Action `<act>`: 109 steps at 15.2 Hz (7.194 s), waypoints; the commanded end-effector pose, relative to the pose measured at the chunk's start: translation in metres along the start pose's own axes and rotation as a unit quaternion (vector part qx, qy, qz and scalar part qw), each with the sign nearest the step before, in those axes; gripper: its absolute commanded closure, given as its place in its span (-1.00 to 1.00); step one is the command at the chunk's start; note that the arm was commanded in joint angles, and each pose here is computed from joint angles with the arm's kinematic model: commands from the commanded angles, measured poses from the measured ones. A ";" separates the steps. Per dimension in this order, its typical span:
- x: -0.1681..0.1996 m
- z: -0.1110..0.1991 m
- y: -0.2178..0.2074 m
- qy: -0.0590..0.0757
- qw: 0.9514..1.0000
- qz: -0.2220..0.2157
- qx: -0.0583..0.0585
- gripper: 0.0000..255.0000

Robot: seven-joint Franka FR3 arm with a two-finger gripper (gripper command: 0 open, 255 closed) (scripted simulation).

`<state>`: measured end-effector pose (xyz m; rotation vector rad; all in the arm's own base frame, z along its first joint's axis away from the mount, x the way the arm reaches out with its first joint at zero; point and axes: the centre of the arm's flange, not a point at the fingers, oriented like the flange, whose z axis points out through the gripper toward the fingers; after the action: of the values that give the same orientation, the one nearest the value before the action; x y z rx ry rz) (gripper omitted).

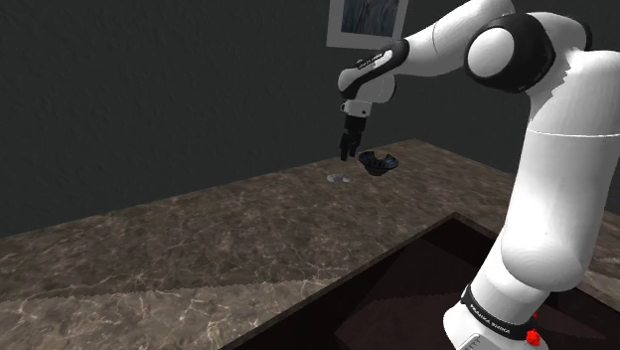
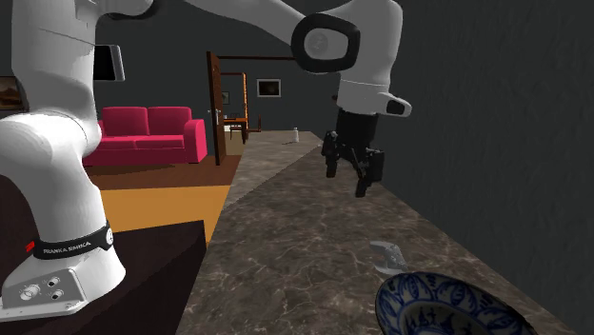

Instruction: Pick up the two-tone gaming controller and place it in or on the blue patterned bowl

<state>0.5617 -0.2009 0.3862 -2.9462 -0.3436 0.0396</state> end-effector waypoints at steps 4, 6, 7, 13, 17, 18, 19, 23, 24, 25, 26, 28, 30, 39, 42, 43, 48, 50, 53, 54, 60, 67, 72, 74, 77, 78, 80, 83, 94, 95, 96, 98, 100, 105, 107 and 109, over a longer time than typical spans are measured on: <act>0.044 0.038 0.040 -0.005 1.000 -0.016 0.012 -1.00; 0.061 0.054 0.055 -0.007 1.000 -0.022 0.016 -1.00; 0.063 0.057 0.058 -0.007 1.000 -0.023 0.017 -1.00; 0.063 0.088 0.057 -0.007 1.000 -0.023 0.017 -1.00; 0.063 0.097 0.057 -0.007 1.000 -0.023 0.017 -1.00; 0.063 0.097 0.057 -0.007 1.000 -0.023 0.017 -1.00; 0.063 0.097 0.057 -0.007 1.000 -0.023 0.017 -1.00; 0.063 0.097 0.057 -0.007 1.000 -0.023 0.017 1.00; 0.063 0.097 0.057 -0.007 1.000 -0.023 0.017 1.00; 0.063 0.097 0.057 -0.007 1.000 -0.023 0.017 1.00; 0.063 0.097 0.057 -0.007 1.000 -0.023 0.017 1.00; 0.063 0.097 0.057 -0.007 1.000 -0.023 0.017 1.00; 0.063 0.097 0.057 -0.007 1.000 -0.023 0.017 1.00; 0.039 0.090 0.094 -0.008 0.994 -0.035 -0.100 -1.00; 0.039 0.106 0.097 -0.008 0.994 -0.035 -0.100 -1.00; 0.039 0.111 0.098 -0.008 0.994 -0.035 -0.100 -1.00; 0.039 0.129 0.102 -0.008 0.994 -0.035 -0.100 -1.00; 0.039 0.129 0.102 -0.008 0.994 -0.035 -0.100 -1.00; 0.039 0.129 0.102 -0.008 0.994 -0.035 -0.100 -1.00; 0.039 0.129 0.102 -0.008 0.994 -0.035 -0.100 -1.00; 0.039 0.129 0.102 -0.008 0.994 -0.035 -0.100 1.00; 0.039 0.119 0.100 -0.008 0.994 -0.035 -0.100 1.00; 0.038 0.093 0.095 -0.008 0.994 -0.035 -0.100 1.00; 0.038 0.083 0.093 -0.008 0.994 -0.035 -0.100 1.00; 0.038 0.067 0.091 -0.008 0.994 -0.035 -0.100 1.00; 0.038 0.062 0.090 -0.008 0.994 -0.035 -0.100 1.00; 0.038 0.052 0.088 -0.008 0.994 -0.035 -0.100 1.00; 0.038 0.036 0.085 -0.008 0.994 -0.035 -0.100 1.00; 0.038 -0.020 0.075 -0.008 0.994 -0.035 -0.100 1.00; 0.031 -0.022 0.086 -0.008 0.994 -0.035 -0.100 1.00; 0.023 -0.025 0.097 -0.008 0.994 -0.035 -0.100 1.00; 0.009 -0.029 0.119 -0.008 0.994 -0.035 -0.100 1.00; -0.005 -0.033 0.140 -0.008 0.994 -0.035 -0.100 1.00; -0.041 -0.044 0.195 -0.008 0.994 -0.035 -0.100 1.00; -0.055 -0.049 0.216 -0.008 0.994 -0.035 -0.100 1.00; -0.070 -0.053 0.238 -0.008 0.994 -0.035 -0.100 1.00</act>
<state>0.5545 -0.4416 0.3964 -3.1315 -0.4776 0.0214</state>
